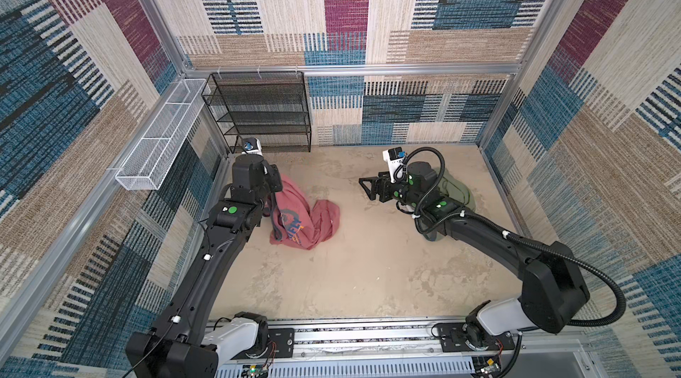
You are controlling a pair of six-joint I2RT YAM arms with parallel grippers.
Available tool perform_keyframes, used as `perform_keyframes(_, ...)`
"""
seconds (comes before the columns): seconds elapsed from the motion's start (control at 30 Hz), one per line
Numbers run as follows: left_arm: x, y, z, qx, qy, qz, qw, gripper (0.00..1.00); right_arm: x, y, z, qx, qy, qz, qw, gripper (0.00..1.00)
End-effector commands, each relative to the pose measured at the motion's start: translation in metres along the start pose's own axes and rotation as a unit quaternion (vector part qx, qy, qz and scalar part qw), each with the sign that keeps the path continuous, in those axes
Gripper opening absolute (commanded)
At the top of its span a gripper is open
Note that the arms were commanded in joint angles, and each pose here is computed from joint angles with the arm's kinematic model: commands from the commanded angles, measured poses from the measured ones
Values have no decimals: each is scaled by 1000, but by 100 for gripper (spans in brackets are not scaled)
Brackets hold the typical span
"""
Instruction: Pick out a specific cloth from the pile
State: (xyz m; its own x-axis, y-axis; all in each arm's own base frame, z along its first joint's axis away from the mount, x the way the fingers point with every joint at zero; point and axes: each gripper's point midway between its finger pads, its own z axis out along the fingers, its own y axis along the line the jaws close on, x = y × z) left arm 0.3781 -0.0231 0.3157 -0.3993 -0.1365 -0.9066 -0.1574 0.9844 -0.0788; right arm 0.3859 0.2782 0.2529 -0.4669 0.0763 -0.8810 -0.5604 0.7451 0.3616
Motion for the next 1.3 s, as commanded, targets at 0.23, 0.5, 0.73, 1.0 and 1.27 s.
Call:
perform_keyframes(0.23,38,51,41,-51,37,-70,996,0,5,14,7,-23,-4,-11,1000,90)
perform_keyframes(0.5,68,66,71,-63,80,-98,990,0,25,10,3,-13,8,-9,1000,89)
perform_keyframes(0.73,83,72,83,-69,96,-110,987,0,51,8,3,-6,33,-3,999,89)
perform_keyframes(1.0,75,71,67,-58,78,-124,988,37,82,18,27,-13,69,-7,997,89)
perform_keyframes(1.27,64,66,40,-38,60,-128,989,43,108,36,55,-30,105,-9,994,88)
